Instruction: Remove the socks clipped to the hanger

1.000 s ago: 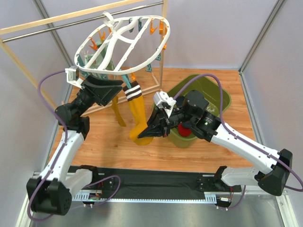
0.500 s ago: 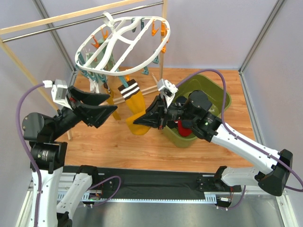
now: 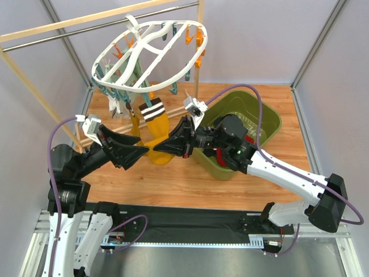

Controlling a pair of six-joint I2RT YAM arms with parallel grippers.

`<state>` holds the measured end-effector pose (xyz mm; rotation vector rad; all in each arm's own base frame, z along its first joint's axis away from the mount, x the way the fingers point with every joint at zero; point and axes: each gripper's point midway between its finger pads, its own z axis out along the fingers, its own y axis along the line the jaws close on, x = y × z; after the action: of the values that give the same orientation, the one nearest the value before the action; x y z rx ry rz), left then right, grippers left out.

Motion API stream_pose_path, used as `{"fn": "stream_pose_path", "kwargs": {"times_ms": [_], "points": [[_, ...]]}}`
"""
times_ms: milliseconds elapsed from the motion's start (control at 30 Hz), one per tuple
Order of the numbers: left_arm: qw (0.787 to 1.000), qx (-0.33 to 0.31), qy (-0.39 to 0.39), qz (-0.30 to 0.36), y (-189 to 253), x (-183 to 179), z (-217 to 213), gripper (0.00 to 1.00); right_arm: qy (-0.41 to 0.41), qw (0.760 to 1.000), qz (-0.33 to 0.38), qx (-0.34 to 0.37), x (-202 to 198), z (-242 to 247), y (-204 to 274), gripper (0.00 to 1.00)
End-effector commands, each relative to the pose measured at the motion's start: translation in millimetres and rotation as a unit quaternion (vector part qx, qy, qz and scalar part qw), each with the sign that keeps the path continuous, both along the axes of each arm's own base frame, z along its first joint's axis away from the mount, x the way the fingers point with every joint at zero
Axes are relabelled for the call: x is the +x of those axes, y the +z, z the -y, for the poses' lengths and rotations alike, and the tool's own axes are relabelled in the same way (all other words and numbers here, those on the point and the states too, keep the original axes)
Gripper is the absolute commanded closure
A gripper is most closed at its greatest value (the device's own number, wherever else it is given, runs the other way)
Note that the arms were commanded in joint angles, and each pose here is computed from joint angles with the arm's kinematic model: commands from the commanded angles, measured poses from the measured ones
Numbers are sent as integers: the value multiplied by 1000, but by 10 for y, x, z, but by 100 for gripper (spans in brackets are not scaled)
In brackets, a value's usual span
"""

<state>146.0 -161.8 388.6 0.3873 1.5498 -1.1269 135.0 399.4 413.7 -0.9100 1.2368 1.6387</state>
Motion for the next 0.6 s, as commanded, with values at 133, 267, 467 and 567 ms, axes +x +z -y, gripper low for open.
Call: {"fn": "stream_pose_path", "kwargs": {"times_ms": [133, 267, 467, 567], "points": [[999, -39, 8, -3, 43, 31, -1, 20, 0, 999, 34, 38, -143, 13, 166, 100], [998, -49, -15, 21, 112, -70, 34, 21, -6, 999, 32, 43, -142, 29, 178, 100], [995, -77, -55, 33, 123, -150, 100, 22, -10, 999, 28, 46, -140, 18, 154, 100], [995, -78, -57, 37, 115, -159, 102, 25, -12, 998, 25, 48, -120, 14, 165, 100]]}}
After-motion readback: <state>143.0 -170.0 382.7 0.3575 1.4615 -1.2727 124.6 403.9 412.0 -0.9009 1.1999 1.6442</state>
